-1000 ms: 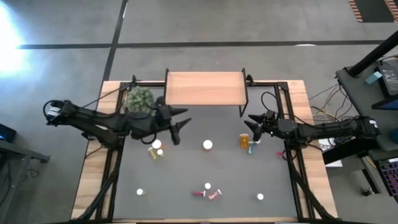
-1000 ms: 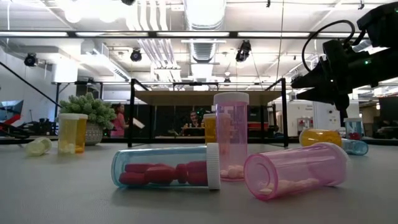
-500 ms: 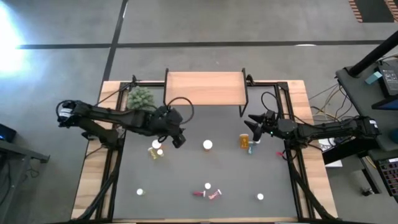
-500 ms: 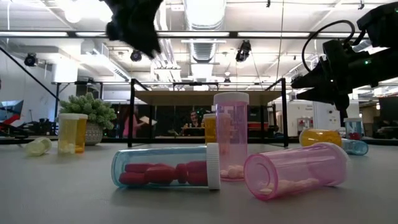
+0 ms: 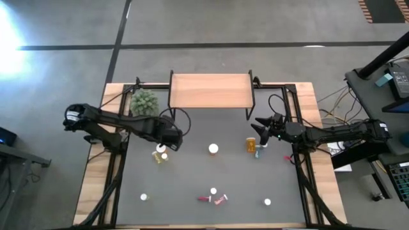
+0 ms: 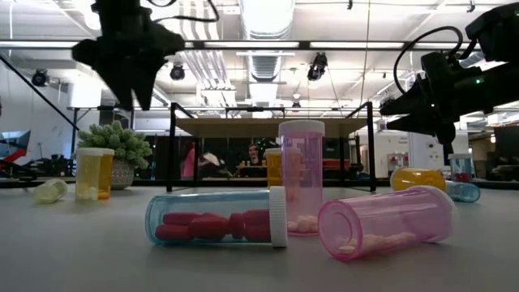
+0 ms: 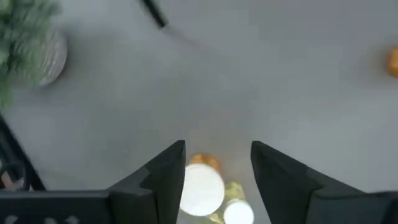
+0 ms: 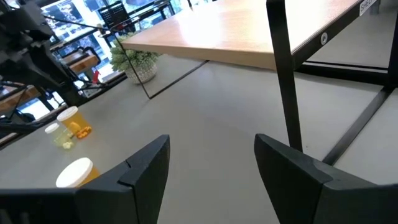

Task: Pick and place medicine bottles onto shelf by color
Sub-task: Put the left orange pill bottle on the shelf

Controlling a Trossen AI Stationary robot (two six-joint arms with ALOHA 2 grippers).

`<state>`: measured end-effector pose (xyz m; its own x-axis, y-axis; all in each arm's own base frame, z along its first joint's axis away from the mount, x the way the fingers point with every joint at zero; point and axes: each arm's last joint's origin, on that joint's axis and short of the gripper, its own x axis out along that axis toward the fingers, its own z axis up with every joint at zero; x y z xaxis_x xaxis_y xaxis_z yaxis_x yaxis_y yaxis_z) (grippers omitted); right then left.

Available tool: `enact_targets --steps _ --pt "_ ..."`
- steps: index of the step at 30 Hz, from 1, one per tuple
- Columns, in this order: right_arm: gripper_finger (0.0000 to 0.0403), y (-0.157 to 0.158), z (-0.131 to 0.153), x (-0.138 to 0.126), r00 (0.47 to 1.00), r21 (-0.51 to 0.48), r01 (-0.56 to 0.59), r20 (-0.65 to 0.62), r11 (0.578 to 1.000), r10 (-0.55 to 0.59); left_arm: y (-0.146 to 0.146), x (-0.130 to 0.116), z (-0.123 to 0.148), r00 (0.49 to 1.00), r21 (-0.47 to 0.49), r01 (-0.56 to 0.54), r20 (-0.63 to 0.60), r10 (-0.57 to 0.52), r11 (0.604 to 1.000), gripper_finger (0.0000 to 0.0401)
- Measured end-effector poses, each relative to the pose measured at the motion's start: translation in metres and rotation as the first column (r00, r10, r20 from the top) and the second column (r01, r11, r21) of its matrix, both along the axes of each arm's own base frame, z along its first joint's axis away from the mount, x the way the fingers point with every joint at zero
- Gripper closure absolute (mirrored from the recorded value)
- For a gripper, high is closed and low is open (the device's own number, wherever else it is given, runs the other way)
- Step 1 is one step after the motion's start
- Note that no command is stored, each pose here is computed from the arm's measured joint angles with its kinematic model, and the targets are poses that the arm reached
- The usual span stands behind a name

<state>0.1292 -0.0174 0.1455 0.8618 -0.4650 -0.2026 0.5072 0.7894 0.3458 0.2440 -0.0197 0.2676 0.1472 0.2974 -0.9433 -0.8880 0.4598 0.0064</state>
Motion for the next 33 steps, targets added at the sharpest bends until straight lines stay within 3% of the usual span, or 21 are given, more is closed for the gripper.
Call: enact_targets --steps 7,16,24,33 --pt "0.0179 0.0 0.0 0.0 1.0 0.0 0.0 0.0 1.0 0.0 0.001 -0.008 -0.017 0.998 -0.007 -0.034 -0.055 0.033 0.999 0.0162" --pt "0.0179 0.0 0.0 0.0 1.0 0.0 0.0 0.0 1.0 0.0 0.0 -0.015 -0.041 0.989 -0.068 -0.135 -0.061 0.131 0.989 0.0157" --pt "0.0179 0.0 0.0 0.0 1.0 0.0 0.0 0.0 1.0 0.0 -0.001 -0.014 -0.042 0.979 -0.108 -0.204 -0.051 0.199 0.973 0.0154" --pt "0.0179 0.0 0.0 0.0 1.0 0.0 0.0 0.0 1.0 0.0 -0.003 -0.015 -0.055 0.98 -0.147 -0.198 -0.048 0.193 0.969 0.0109"
